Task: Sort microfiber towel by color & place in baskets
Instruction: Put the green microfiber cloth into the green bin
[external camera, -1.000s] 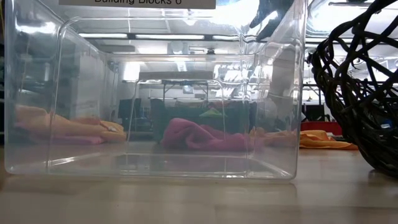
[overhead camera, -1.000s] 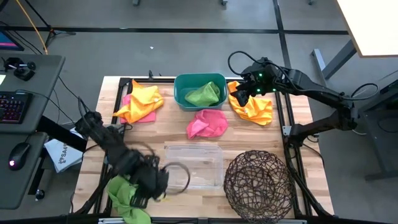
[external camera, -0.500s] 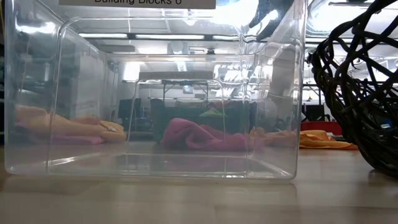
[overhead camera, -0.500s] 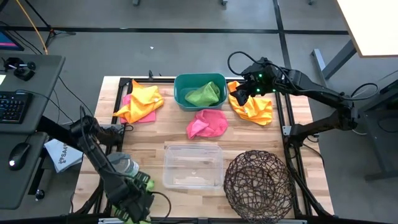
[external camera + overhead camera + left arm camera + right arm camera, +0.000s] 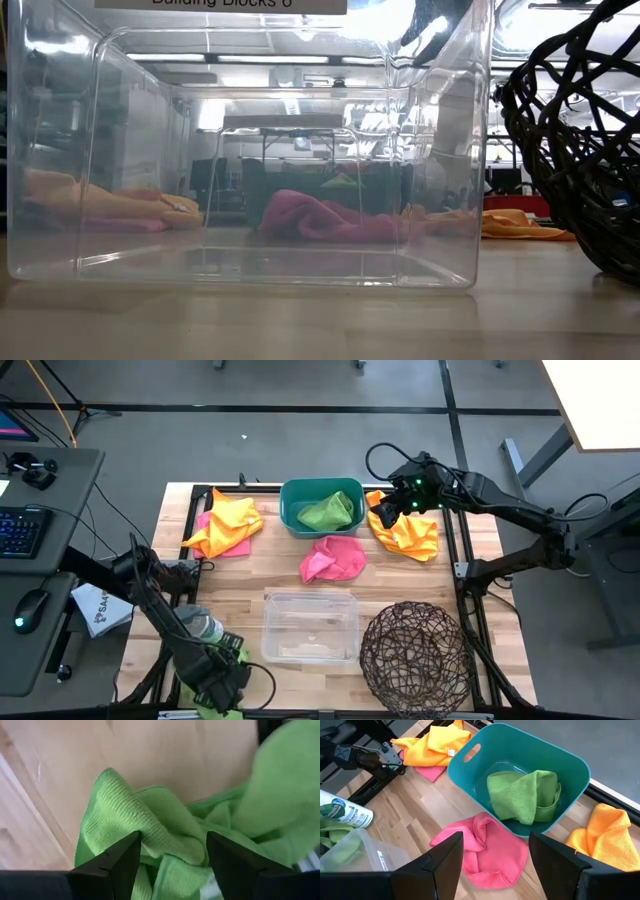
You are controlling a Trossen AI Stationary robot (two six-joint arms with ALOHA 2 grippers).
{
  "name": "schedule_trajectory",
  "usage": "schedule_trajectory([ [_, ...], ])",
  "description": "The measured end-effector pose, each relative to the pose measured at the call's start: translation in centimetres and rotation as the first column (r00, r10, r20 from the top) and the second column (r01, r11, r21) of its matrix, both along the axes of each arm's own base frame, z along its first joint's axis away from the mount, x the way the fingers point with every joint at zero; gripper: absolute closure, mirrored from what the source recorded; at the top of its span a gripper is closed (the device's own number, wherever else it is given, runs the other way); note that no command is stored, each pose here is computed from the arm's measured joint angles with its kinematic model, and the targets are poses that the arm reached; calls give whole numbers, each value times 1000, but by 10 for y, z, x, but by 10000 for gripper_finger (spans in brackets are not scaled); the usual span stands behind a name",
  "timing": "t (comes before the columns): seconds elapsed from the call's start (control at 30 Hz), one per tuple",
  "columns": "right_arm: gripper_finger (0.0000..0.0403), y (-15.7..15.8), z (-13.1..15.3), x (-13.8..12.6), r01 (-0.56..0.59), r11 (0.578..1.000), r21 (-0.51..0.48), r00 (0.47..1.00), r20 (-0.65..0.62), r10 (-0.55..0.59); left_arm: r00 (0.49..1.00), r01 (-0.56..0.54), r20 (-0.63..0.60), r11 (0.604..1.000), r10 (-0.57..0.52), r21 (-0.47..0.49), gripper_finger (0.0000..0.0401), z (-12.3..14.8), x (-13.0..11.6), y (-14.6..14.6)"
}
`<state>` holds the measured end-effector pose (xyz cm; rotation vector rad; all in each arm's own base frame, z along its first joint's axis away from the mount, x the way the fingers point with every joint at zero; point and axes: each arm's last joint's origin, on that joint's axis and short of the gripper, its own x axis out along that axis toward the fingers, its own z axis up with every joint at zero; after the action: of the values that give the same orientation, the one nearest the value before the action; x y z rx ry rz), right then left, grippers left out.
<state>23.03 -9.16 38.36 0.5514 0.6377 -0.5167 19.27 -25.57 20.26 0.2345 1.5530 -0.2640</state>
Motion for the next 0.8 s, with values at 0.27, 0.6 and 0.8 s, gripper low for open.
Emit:
schedule_trajectory([
  [0.27,181,0,0,0,-8,1000,-9,1000,-4,8,995,-95,-20,994,96,45,223,-11,1,10],
  [0.6,181,0,0,0,-12,1000,-14,1000,-6,12,977,-213,7,976,213,-38,395,15,16,16],
  [0.8,181,0,0,0,-12,1000,-14,1000,-5,12,959,-187,152,938,239,-294,400,108,10,31],
])
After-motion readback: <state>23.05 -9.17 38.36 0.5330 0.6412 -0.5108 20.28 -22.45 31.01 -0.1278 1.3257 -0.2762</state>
